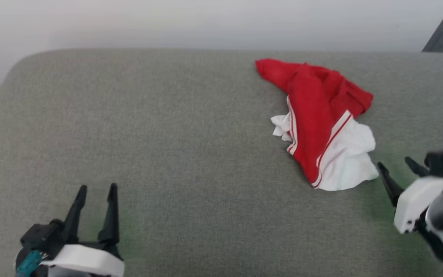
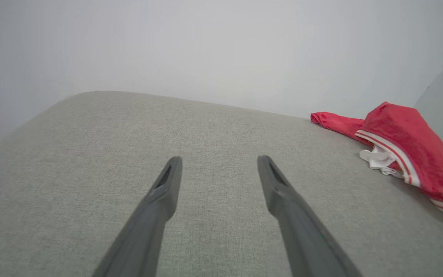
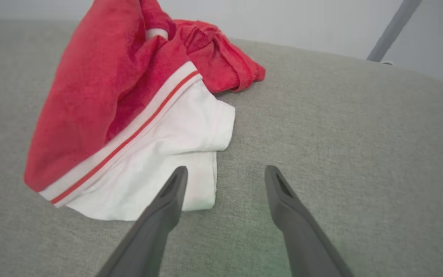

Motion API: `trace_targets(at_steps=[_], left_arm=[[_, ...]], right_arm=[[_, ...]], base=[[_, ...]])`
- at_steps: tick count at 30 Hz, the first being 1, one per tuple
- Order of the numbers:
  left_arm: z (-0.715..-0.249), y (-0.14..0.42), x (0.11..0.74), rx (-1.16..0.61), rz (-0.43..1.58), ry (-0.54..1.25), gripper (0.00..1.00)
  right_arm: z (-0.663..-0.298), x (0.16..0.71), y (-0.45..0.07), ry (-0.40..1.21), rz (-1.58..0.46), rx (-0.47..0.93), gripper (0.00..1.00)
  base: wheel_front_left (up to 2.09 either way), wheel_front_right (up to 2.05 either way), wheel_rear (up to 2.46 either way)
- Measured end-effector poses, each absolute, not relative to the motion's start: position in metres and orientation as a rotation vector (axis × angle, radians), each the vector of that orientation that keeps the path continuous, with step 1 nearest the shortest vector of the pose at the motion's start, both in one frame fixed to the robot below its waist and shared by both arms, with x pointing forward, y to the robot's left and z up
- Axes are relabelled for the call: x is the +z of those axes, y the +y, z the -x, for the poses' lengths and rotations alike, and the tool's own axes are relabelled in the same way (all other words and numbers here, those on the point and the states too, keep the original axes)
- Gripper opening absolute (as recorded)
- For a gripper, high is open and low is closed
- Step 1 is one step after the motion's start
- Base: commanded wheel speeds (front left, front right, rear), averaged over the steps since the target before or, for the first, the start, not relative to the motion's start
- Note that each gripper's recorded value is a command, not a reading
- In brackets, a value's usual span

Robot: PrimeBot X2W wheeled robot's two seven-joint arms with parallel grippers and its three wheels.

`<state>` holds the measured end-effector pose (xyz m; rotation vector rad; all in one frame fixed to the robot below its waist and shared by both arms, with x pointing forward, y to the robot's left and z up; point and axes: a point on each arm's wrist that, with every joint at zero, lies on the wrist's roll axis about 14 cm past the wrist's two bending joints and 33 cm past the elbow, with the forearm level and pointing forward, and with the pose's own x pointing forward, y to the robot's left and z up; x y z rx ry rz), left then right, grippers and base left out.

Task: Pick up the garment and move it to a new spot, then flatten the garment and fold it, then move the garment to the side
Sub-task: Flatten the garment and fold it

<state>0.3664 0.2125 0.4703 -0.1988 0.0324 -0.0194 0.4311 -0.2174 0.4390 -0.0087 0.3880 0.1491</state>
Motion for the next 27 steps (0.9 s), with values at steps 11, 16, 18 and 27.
trace_targets(at_steps=[11, 16, 18, 27], left_arm=[[-0.384, 0.202, 0.447, 0.001, 0.25, 0.088, 1.0], [-0.393, 0.203, 0.441, 0.019, 0.268, 0.099, 1.0], [-0.395, 0.203, 0.437, 0.025, 0.274, 0.11, 1.0], [-0.404, 0.198, 0.427, 0.018, 0.281, 0.133, 1.0]], right_arm=[[-0.448, 0.39, -0.202, 0.898, 0.089, 0.304, 1.0], [-0.447, 0.373, -0.199, 1.048, 0.114, 0.352, 1.0], [-0.449, 0.368, -0.198, 1.079, 0.119, 0.364, 1.0], [-0.456, 0.364, -0.199, 1.096, 0.085, 0.359, 0.0]], base=[[0.0, 0.0, 0.0], [0.0, 0.0, 0.0], [0.0, 0.0, 0.0], [0.0, 0.0, 0.0]])
